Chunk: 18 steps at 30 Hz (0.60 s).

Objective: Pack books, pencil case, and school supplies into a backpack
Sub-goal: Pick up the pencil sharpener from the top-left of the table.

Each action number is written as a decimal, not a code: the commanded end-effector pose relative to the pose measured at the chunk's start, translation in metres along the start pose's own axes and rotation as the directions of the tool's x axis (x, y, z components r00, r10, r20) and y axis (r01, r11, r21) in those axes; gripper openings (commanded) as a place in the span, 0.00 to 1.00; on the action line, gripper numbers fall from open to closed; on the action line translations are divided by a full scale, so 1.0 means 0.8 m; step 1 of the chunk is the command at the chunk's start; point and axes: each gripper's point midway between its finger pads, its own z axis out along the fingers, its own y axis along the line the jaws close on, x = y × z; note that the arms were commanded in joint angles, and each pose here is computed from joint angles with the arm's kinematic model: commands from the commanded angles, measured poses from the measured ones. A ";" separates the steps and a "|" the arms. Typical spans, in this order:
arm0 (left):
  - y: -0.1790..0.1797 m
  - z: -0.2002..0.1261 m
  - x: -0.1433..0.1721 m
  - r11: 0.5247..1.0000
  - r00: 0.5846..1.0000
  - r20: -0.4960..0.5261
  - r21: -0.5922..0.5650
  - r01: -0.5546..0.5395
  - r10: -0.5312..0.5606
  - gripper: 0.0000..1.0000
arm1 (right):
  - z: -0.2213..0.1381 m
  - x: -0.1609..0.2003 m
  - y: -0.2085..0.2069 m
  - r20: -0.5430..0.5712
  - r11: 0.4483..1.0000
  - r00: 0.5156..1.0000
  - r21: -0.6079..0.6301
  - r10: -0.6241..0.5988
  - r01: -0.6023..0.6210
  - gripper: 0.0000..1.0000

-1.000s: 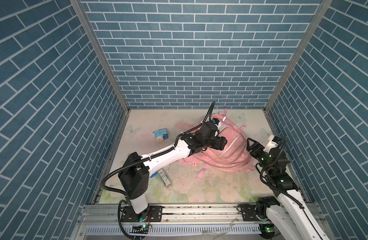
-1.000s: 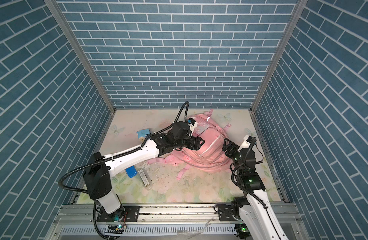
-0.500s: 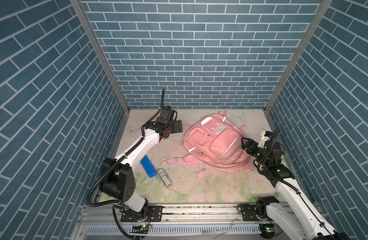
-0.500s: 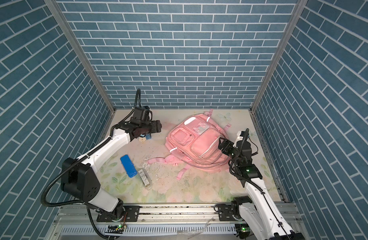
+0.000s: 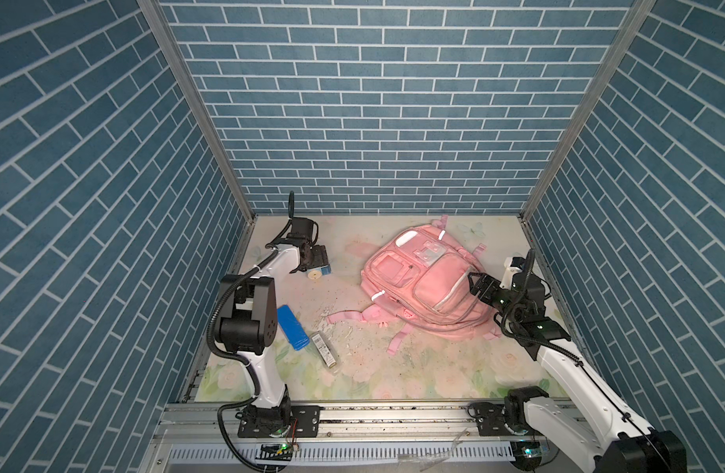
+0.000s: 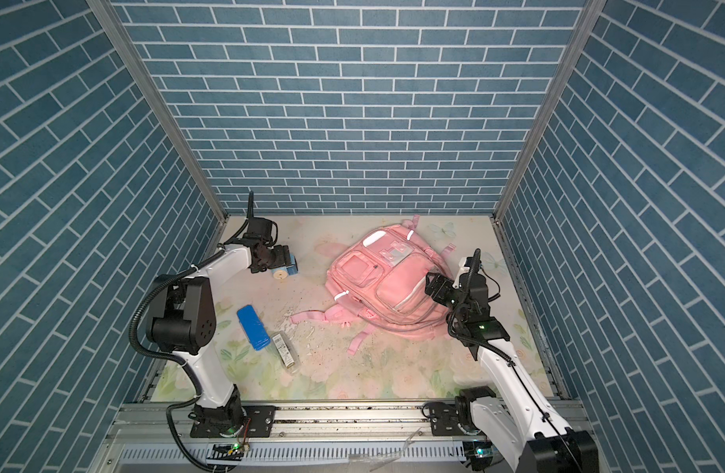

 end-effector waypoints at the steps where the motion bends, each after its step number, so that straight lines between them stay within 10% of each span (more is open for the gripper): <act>1: -0.008 0.013 -0.008 0.999 0.999 0.010 0.027 -0.041 0.041 0.86 | 0.003 -0.026 0.021 0.049 0.998 0.998 -0.035 -0.044 0.045 0.84; 18: -0.014 0.062 0.028 0.998 0.996 -0.070 0.053 -0.046 0.050 0.86 | 0.034 -0.019 0.036 0.007 0.996 0.998 -0.062 -0.065 0.065 0.84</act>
